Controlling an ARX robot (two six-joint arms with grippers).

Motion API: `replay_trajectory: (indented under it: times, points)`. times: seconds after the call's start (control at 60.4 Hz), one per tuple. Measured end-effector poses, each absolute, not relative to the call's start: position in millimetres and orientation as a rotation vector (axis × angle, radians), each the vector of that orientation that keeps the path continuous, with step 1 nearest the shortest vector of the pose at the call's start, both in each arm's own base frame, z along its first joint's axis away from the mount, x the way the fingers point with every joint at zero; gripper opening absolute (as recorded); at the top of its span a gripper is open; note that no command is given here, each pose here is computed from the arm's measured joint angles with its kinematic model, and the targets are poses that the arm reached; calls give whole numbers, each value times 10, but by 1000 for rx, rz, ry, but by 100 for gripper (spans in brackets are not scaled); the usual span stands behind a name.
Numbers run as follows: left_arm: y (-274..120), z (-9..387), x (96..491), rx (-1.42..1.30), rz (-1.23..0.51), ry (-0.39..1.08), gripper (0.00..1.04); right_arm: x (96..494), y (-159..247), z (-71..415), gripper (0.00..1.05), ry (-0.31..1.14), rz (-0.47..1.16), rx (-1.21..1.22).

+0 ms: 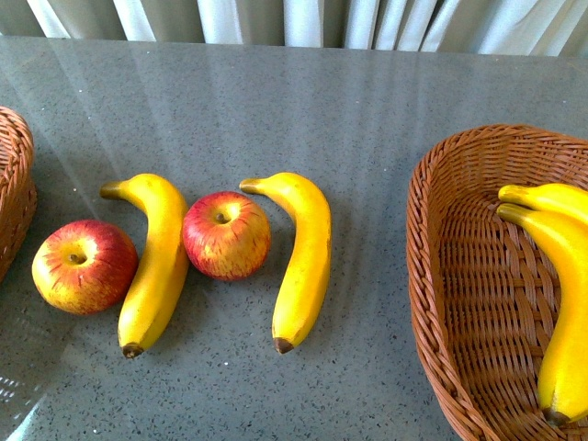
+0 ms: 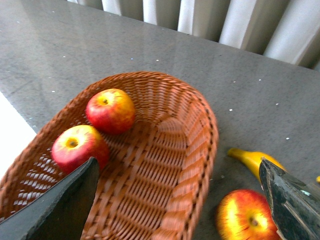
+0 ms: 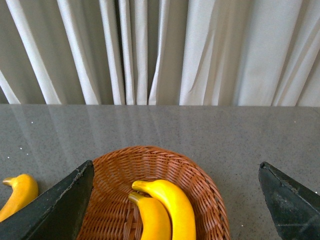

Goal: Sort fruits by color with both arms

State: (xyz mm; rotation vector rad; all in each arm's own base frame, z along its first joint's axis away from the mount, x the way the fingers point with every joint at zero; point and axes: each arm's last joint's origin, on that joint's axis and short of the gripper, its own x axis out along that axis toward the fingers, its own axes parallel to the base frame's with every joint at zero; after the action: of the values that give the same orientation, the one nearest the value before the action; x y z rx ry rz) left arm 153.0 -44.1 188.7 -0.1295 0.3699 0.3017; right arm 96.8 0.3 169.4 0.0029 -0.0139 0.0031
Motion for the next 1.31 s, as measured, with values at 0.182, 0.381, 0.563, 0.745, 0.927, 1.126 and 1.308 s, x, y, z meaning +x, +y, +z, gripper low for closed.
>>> replay_trajectory:
  times: [0.182,0.381,0.563,0.745,0.927,1.126,1.308]
  points:
    - [-675,1931,2050,-188,289,436,96,968,3,1694,96,-14,3,3]
    - [-967,1879,2443,-261,318,514,96,968,3,1694,96,-14,3,3]
    - [-1057,1703,2635,-372,389,606,96,968,3,1694,96,-14,3,3]
    - [-1095,1592,2607,-433,457,670,96,968,3,1694,96,-14,3,3]
    - [-1205,1508,2558,-494,497,726,96,968,3,1694,96,-14,3,3]
    - [-1306,1440,2516,-576,528,780,96,968,3,1694,96,-14,3,3]
    - [-1384,1411,2512,-604,557,802,96,968,3,1694,96,-14,3,3]
